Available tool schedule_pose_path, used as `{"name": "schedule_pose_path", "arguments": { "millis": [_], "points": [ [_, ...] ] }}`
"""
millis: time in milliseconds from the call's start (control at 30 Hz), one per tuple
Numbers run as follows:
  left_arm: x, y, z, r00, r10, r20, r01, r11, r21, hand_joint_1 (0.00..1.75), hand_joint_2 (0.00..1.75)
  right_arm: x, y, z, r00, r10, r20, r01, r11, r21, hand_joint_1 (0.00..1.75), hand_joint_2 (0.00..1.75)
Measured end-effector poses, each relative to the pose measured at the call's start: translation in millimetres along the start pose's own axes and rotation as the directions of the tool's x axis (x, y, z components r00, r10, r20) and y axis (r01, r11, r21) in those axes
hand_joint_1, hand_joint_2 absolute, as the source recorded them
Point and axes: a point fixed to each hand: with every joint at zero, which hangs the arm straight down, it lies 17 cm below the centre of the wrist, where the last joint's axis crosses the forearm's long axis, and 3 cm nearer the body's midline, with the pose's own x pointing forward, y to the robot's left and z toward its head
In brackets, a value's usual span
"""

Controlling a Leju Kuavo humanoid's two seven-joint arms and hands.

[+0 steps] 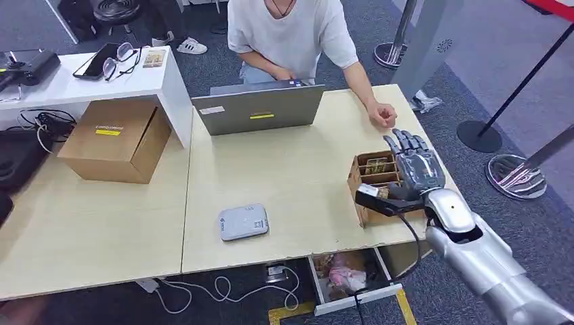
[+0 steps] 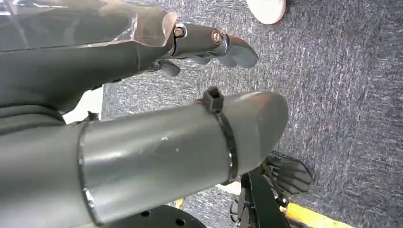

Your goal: Pass the card to the sensor for recognition and then transmit it.

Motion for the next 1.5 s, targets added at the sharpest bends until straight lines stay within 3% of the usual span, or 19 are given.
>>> {"name": "schedule_pose_path", "arguments": {
  "millis": [400, 467, 600, 1233, 1300, 1333, 1367, 1500],
  "points": [
    [-0.2, -1.5, 0.4, 1.0, -0.002, 0.0, 0.002, 1.0, -0.003, 0.0, 0.0, 1.9, -0.6, -0.7, 1.0, -0.002, 0.003, 0.002, 1.0, -0.001, 0.05, 1.75],
    [-0.2, -1.5, 0.4, 1.0, -0.002, 0.0, 0.002, 1.0, -0.003, 0.0, 0.0, 2.0, -0.9, -0.9, 1.0, -0.002, 0.004, 0.002, 1.0, -0.002, 0.19, 1.75],
    [0.3, -2.3, 0.5, 1.0, -0.008, 0.002, 0.008, 1.0, -0.007, 0.0, 0.0, 7.6, -6.7, -5.5, 1.0, -0.001, 0.023, 0.001, 1.0, -0.01, 0.12, 1.75],
    [-0.4, 1.7, -2.7, 0.999, -0.031, -0.022, 0.03, 0.999, -0.045, 0.0, 0.0, 71.3, -32.4, -41.7, 0.989, -0.005, 0.145, 0.006, 1.0, -0.008, 0.17, 1.75],
    [-0.2, 2.4, -2.9, 0.999, -0.033, -0.022, 0.032, 0.999, -0.043, 0.0, 0.0, 74.0, -31.6, -42.7, 0.989, -0.005, 0.15, 0.005, 1.0, -0.003, 0.56, 1.75],
    [-0.6, 2.9, -3.0, 0.999, -0.035, -0.023, 0.034, 0.999, -0.041, 0.0, 0.0, 74.0, -30.1, -42.8, 0.989, -0.006, 0.147, 0.005, 1.0, 0.002, 0.58, 1.75],
    [-0.8, 3.6, -3.1, 0.999, -0.038, -0.023, 0.037, 0.999, -0.038, 0.0, 0.0, 74.1, -27.9, -42.7, 0.989, -0.007, 0.146, 0.006, 1.0, 0.009, 0.44, 1.75],
    [-0.6, 4.8, -3.4, 0.999, -0.042, -0.023, 0.041, 0.999, -0.032, 0.0, 0.0, 73.4, -22.3, -42.9, 0.99, -0.015, 0.141, 0.011, 1.0, 0.025, 0.38, 1.75]
  ]
}}
